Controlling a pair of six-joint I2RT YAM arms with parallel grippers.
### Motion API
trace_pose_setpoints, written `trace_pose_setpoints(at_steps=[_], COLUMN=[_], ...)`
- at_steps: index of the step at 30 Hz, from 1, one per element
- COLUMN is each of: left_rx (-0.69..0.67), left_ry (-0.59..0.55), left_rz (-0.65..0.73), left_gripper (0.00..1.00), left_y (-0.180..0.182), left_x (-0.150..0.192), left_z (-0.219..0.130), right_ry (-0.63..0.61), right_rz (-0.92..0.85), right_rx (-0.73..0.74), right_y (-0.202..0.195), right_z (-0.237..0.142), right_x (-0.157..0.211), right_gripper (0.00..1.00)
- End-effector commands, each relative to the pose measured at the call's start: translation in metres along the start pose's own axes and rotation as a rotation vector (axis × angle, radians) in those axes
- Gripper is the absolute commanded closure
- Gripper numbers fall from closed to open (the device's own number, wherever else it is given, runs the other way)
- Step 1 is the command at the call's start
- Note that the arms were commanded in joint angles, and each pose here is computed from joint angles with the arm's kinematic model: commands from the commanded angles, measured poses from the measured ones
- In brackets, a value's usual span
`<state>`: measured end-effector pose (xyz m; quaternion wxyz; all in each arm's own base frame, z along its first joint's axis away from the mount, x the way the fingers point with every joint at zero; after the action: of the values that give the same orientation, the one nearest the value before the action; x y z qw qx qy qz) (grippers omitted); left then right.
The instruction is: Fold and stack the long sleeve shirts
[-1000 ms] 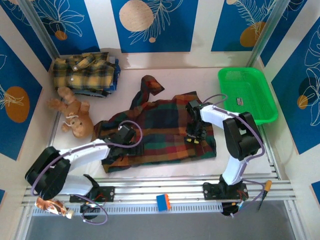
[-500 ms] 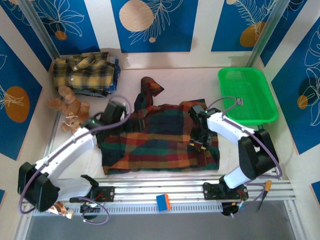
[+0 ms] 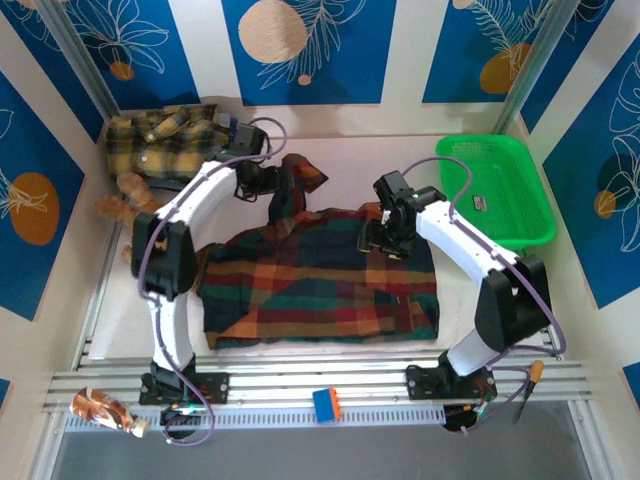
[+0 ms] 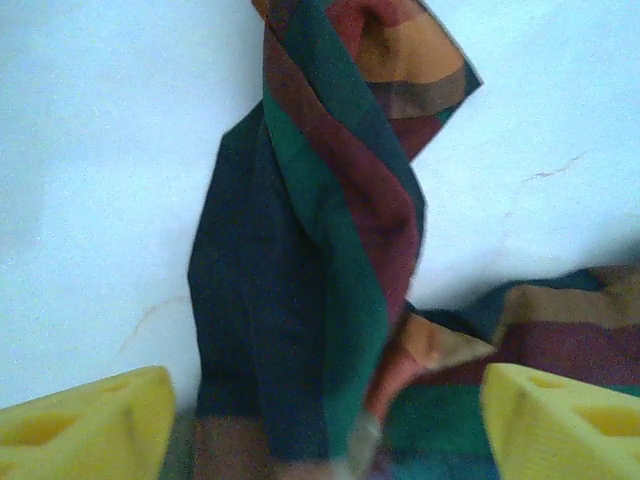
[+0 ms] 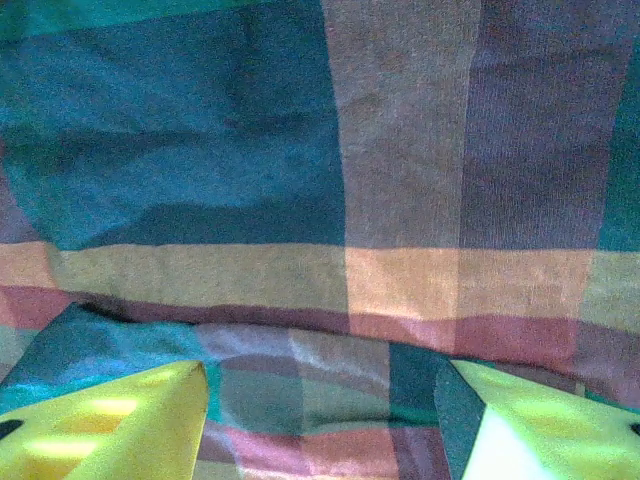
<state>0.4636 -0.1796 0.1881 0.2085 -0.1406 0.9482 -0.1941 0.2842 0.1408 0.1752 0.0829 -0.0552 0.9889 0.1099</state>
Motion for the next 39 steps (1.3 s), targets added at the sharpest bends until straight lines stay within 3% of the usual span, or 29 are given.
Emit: trace_pose_setpoints(at_steps=[1, 6, 12, 22, 24, 29, 39], left_rx=[-0.019, -0.109, -0.194, -0.020, 0.012, 0.026, 0.150], left_ry=[0.008, 0.019, 0.034, 0.140, 0.150, 0.120, -0.164], left_rz=[-0.003, -0.043, -0.096, -0.137, -0.141, -0.149, -0.108], left_gripper=[0.31, 0.44, 0.47, 0.40, 0.49, 0.88, 0.94], left_y=[-0.002, 0.010, 0.035, 0.026, 0.025, 0.029, 0.020], left_x=[-0.015, -0.024, -0.030, -0.019, -0.018, -0.030, -0.112], left_z=[0.017, 0.048, 0.074, 0.134, 0.142, 0.147, 0.104], right_ry=[-0.011, 0.015, 0.046, 0.101, 0.119, 0.161, 0.259], right_rz=[-0.053, -0.074, -0.023, 0.111, 0.145, 0.190, 0.249], right_rx=[-0.082, -0.102, -0.127, -0.029, -0.020, 0.008, 0.099], right_y=[0.001, -0.005, -0.011, -0.038, -0.043, -0.051, -0.064], right_z=[0.003, 0.012, 0.023, 0.040, 0.046, 0.061, 0.082], right_x=[-0.018, -0.036, -0.045, -0.060, -0.058, -0.050, -0.028], right_gripper=[0.37, 0.40, 0.41, 0.42, 0.42, 0.44, 0.45])
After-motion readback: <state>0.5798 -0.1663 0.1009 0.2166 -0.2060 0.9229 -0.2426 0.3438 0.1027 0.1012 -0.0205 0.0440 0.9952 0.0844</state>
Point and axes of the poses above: each hand's point on the last joint's axis, 136 mm out from that joint toward the fingers, its own z axis out along the fingers, its own y axis along the line the jaws close on, x = y × z, the point moved 6 cm from there along -z, back along the fingers, and after that the axes turned 15 degrees about -z, right-handed, at the moved point
